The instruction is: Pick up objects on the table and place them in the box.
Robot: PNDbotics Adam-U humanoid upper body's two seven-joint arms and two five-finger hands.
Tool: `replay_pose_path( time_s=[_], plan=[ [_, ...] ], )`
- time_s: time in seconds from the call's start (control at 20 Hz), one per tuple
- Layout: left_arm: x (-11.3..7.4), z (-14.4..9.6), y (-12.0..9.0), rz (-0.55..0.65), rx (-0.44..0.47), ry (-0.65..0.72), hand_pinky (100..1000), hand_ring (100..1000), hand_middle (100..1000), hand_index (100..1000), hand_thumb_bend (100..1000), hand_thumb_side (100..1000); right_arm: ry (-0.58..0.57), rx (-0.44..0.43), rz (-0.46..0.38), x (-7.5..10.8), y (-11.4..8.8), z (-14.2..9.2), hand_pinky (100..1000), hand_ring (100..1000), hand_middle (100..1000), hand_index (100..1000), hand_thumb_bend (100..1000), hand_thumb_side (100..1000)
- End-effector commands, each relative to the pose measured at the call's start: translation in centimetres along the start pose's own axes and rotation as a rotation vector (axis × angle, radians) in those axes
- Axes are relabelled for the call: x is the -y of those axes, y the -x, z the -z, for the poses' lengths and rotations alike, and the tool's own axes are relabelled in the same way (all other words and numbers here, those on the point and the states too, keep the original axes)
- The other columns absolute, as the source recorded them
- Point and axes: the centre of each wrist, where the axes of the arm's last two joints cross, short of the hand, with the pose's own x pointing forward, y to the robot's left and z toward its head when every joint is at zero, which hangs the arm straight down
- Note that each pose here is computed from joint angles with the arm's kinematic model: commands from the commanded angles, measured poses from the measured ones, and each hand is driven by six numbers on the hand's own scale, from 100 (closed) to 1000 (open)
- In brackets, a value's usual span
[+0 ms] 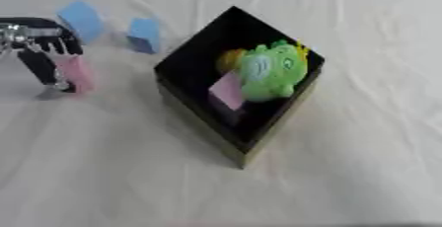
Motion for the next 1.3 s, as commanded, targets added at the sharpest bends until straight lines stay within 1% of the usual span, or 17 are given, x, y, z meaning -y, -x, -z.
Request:
replay_pose_path(
  time_s=[0.05, 0.15, 0.25, 0.35, 0.4, 0.45, 0.6, 0.7, 0.85, 0.95, 1.1, 1.2, 1.3],
  plan=[
    [-0.9, -0.6, 0.6, 0.003, -0.035, 0.000, 820, 772, 689, 726, 524, 100, -0.006, 0.023, -0.017, 0.4, -0.7, 0.5, 874, 817, 569, 766, 100, 557],
    [-0.8, -0.5, 0.7, 0.003, -0.041, 0.006, 796, 732, 637, 683, 478, 100, -0.003, 0.023, -0.016, 0.4, -0.7, 0.5, 874, 817, 569, 766, 100, 558],
    [-0.9, -0.5, 0.7, 0.003, -0.042, 0.005, 760, 680, 584, 610, 404, 100, -0.001, 0.021, -0.015, 0.4, -0.7, 0.5, 874, 817, 569, 766, 100, 558],
    [-1.0, -0.8, 0.5, -0.001, -0.038, -0.010, 738, 652, 560, 578, 344, 100, 0.000, 0.020, -0.015, 0.4, -0.7, 0.5, 874, 817, 569, 765, 100, 558],
    [-1.1, -1.0, 0.4, -0.003, -0.034, -0.022, 738, 652, 560, 578, 344, 100, 0.001, 0.020, -0.015, 0.4, -0.7, 0.5, 874, 817, 569, 765, 100, 558],
    [-1.5, -1.5, 0.1, -0.004, -0.021, -0.047, 723, 633, 541, 557, 296, 100, 0.002, 0.019, -0.015, 0.4, -0.7, 0.4, 874, 817, 569, 765, 100, 557],
    [-3.2, -3.9, -1.7, 0.008, 0.044, -0.162, 712, 622, 532, 551, 239, 100, 0.004, 0.021, -0.018, 0.5, -0.7, 0.5, 874, 817, 570, 765, 100, 557],
    [-4.6, -6.1, -3.7, 0.031, 0.102, -0.260, 710, 616, 527, 549, 209, 100, 0.006, 0.024, -0.020, 0.6, -0.7, 0.5, 873, 817, 570, 765, 100, 556],
    [-6.7, -9.7, -7.7, 0.081, 0.224, -0.395, 709, 609, 524, 548, 172, 100, 0.006, 0.028, -0.019, 0.7, -0.8, 0.6, 873, 817, 571, 765, 100, 555],
    [-7.6, -11.3, -10.3, 0.118, 0.297, -0.451, 713, 609, 524, 541, 183, 100, 0.003, 0.031, -0.014, 0.6, -0.9, 0.7, 872, 816, 572, 765, 100, 556],
    [-8.1, -12.2, -13.8, 0.156, 0.385, -0.487, 706, 599, 517, 536, 153, 100, 0.000, 0.036, -0.005, 0.6, -0.9, 0.9, 872, 816, 572, 765, 100, 555],
    [-7.8, -12.5, -16.2, 0.170, 0.465, -0.502, 704, 595, 515, 535, 144, 100, 0.000, 0.040, 0.000, 0.6, -1.0, 1.0, 872, 816, 573, 765, 100, 559],
    [-7.1, -12.8, -18.6, 0.191, 0.546, -0.520, 700, 590, 512, 535, 121, 100, 0.001, 0.046, 0.006, 0.6, -1.1, 1.2, 871, 816, 573, 765, 100, 555]
  ],
)
